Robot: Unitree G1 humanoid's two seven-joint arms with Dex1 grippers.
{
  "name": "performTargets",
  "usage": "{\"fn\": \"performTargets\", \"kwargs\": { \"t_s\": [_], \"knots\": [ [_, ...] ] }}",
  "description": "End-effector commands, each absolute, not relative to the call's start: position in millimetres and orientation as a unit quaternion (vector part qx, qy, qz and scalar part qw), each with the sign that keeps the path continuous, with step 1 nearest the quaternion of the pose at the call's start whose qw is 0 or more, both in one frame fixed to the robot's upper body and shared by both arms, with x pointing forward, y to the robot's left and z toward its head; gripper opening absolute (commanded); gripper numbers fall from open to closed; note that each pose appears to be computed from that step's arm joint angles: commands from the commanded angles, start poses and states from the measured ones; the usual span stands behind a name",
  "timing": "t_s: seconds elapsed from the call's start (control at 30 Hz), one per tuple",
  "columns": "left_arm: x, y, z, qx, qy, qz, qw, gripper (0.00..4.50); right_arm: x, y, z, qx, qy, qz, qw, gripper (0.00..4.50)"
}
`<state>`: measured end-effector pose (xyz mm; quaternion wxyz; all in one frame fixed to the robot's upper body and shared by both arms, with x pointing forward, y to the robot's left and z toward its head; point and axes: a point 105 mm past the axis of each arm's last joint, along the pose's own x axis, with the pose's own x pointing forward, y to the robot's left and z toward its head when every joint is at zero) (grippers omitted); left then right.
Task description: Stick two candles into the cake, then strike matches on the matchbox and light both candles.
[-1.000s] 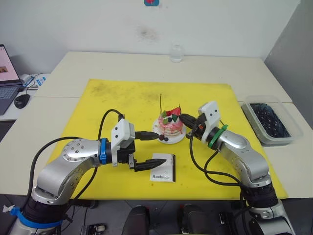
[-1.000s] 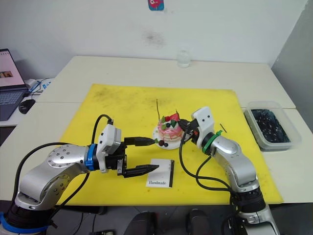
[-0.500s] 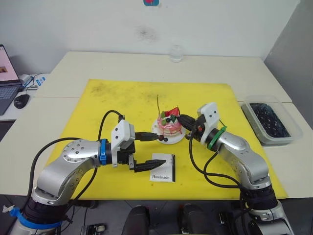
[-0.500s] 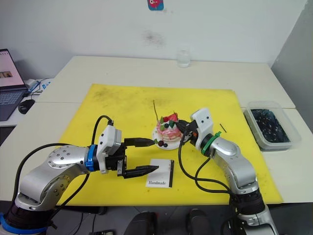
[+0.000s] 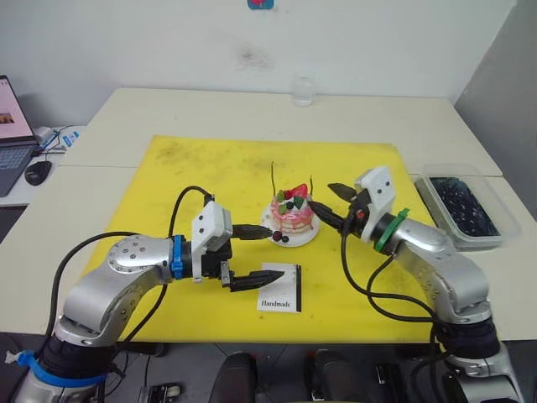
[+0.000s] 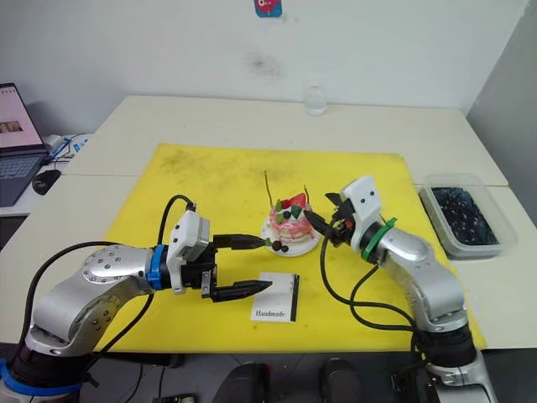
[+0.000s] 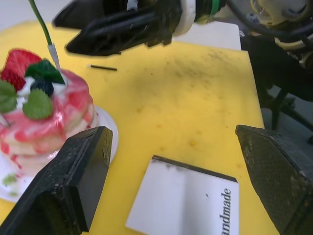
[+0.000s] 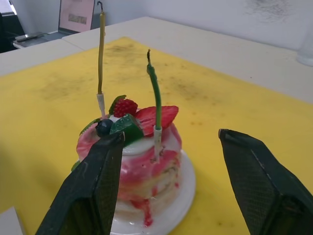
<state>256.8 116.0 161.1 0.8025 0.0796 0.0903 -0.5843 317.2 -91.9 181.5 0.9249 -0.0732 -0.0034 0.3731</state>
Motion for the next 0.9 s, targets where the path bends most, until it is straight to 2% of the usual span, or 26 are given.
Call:
{"fn": "performTargets", "kwargs": {
  "t_s": [0.03, 0.07, 0.27, 0.37, 0.57, 0.73, 0.9],
  "knots": [
    [264.3, 135.8, 183.5, -0.002, 0.130, -0.556, 0.821, 4.50, 296.9, -97.6, 192.4, -0.109, -0.006, 0.410, 0.906, 3.19],
    [263.0, 138.3, 185.1, -0.016, 0.145, -0.554, 0.819, 4.50, 294.0, -98.7, 191.5, -0.116, -0.002, 0.414, 0.903, 3.19],
    [222.7, 170.7, 162.3, -0.130, 0.372, -0.538, 0.745, 4.50, 271.0, -103.1, 176.7, -0.147, 0.034, 0.455, 0.878, 3.19],
    [206.1, 174.9, 143.2, -0.159, 0.452, -0.513, 0.712, 4.50, 265.2, -101.7, 165.4, -0.160, 0.056, 0.469, 0.866, 2.27],
    [218.4, 159.8, 127.7, -0.222, 0.464, -0.497, 0.699, 4.50, 254.4, -99.0, 145.5, -0.170, 0.108, 0.501, 0.842, 0.05],
    [222.7, 144.6, 106.2, -0.238, 0.478, -0.479, 0.697, 4.50, 249.9, -96.5, 126.9, -0.196, 0.140, 0.513, 0.824, 0.02],
    [229.3, 129.8, 111.1, -0.255, 0.462, -0.491, 0.693, 4.50, 244.7, -92.7, 118.5, -0.201, 0.155, 0.526, 0.812, 0.02]
  ]
}}
